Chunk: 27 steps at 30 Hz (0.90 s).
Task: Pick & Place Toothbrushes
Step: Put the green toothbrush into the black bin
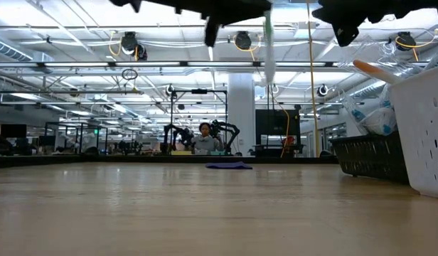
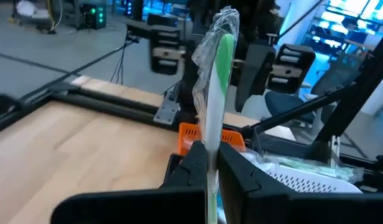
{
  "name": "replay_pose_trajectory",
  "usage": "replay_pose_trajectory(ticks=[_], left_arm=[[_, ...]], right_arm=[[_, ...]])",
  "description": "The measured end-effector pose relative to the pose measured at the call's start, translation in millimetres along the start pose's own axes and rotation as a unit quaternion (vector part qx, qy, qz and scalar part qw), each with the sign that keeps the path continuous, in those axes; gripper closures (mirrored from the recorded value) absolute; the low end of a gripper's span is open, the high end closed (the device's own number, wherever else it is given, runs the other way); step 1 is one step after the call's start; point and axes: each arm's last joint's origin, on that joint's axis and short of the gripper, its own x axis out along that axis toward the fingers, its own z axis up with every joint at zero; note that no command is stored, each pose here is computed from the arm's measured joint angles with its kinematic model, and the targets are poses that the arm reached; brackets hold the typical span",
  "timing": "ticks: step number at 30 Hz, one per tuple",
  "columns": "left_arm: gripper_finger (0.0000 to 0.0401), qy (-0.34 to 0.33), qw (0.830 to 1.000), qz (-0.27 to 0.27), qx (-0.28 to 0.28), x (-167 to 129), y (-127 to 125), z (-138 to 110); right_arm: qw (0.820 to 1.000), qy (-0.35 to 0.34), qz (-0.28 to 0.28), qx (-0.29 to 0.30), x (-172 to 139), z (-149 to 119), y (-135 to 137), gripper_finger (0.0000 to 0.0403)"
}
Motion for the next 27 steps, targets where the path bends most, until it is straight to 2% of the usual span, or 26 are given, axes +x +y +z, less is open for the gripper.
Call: replay_pose_trajectory(ticks=[7, 13, 22, 27], left_arm=[[0.0397, 0.015, 0.999, -0.007, 0.049, 42, -15, 6], [0.0398, 0.044, 0.996, 0.023, 0.074, 68, -20, 5], [0.0397, 0.042, 0.996, 0.034, 0.066, 74, -19, 4], [0.0398, 0.034, 0.997, 0.03, 0.065, 74, -22, 5]], right_arm=[[1.0, -0.012, -0.009, 0.003, 0, 2, 0, 0.0298], [1.0, -0.016, -0.009, 0.003, 0, 3, 0, 0.0298], [1.0, -0.024, -0.009, -0.006, 0, 4, 0, 0.0298], [0.999, -0.035, -0.006, -0.009, 1, 6, 1, 0.0322]])
